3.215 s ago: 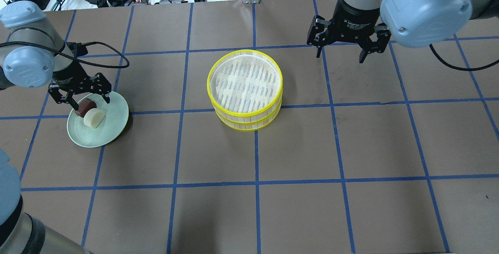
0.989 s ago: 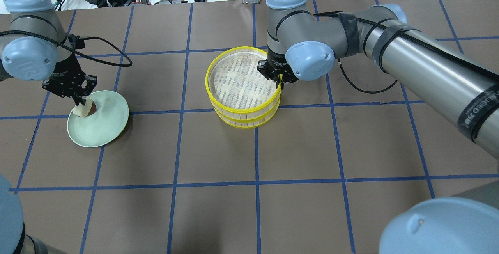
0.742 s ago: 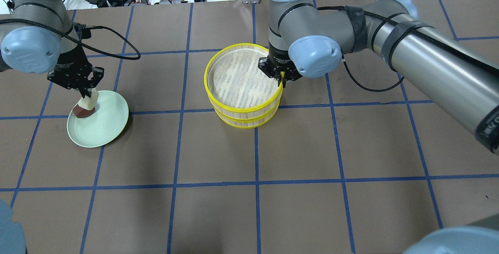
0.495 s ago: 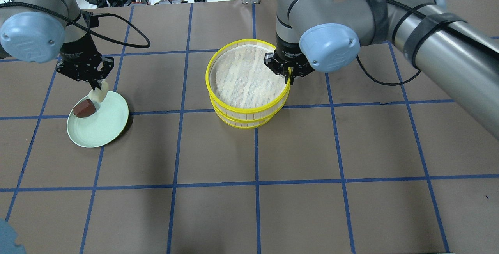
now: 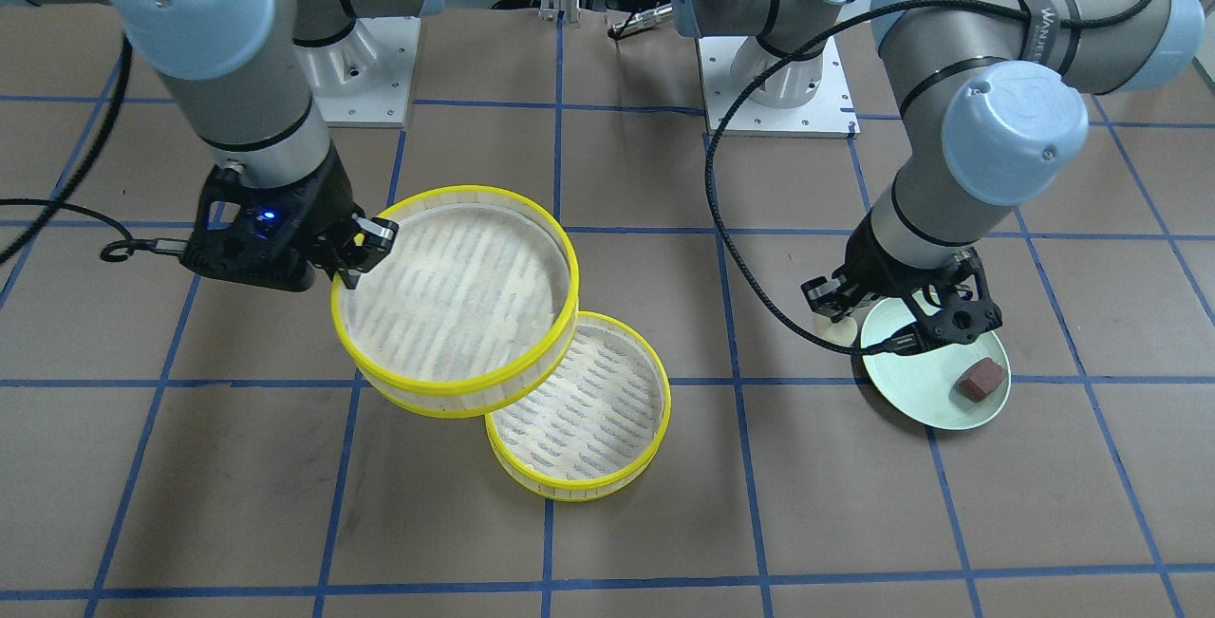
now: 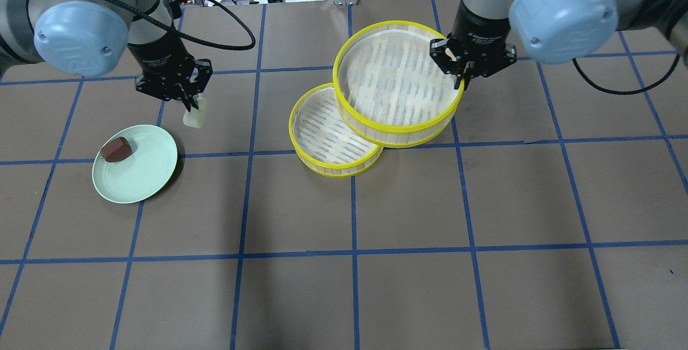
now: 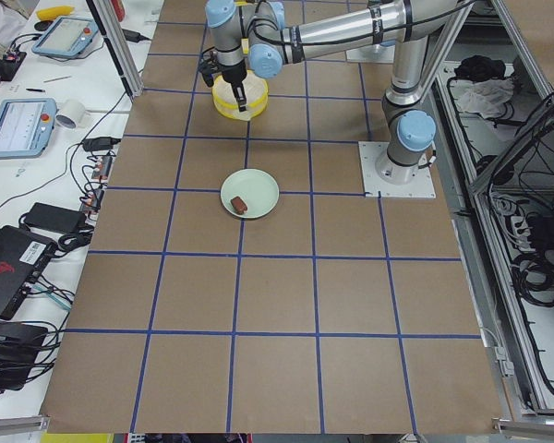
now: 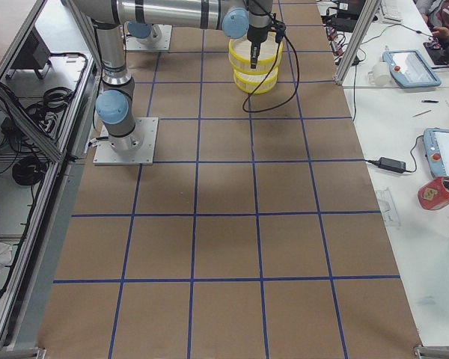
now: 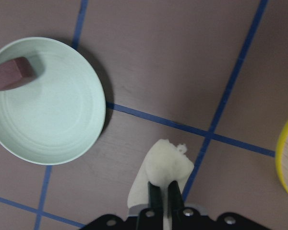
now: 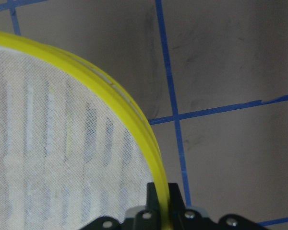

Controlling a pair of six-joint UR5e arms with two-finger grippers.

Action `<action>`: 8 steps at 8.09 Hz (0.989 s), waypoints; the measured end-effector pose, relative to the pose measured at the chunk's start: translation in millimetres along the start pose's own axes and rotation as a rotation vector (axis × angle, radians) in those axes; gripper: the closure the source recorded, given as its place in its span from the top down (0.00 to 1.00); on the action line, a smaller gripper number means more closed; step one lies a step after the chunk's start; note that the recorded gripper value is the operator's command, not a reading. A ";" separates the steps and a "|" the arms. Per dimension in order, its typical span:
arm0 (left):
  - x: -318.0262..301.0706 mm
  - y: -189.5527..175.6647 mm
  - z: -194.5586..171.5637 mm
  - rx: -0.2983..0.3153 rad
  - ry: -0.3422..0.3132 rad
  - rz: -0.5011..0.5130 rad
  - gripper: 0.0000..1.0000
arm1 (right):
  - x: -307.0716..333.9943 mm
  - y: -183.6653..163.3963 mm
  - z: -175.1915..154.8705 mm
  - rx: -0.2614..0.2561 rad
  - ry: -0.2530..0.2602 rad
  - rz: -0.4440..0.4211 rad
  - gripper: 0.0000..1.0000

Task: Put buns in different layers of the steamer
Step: 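Lift the top steamer tier with the right while the left lifts the white bun, then lower the white bun into the lower steamer tier with the left gripper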

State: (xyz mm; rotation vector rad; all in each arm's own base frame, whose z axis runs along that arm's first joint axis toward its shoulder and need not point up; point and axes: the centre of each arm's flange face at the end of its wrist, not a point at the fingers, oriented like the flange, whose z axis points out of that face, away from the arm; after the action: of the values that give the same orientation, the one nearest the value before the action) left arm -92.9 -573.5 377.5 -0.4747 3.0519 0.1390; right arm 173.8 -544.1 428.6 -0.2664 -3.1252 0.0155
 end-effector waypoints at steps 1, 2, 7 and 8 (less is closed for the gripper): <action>21.7 9.0 -1.4 0.002 0.040 -0.012 0.00 | 26.1 -4.8 -10.3 0.004 0.001 -0.003 0.14; 42.7 15.6 -2.6 0.009 0.092 -0.021 0.00 | 48.8 -5.0 -19.5 -0.002 0.007 -0.012 0.14; 141.6 19.1 39.4 0.034 0.285 -0.055 0.00 | 102.0 0.9 -39.1 -0.034 0.024 -0.024 0.14; 162.1 15.8 57.1 0.040 0.322 -0.066 0.00 | 102.9 1.3 -38.9 -0.037 0.026 -0.024 0.14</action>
State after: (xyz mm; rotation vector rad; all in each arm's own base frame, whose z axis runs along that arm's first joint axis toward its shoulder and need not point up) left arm -250.0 -601.8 311.8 -0.6529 3.3369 -0.0030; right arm 72.8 -525.1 467.9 -0.2268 -3.1049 -0.0463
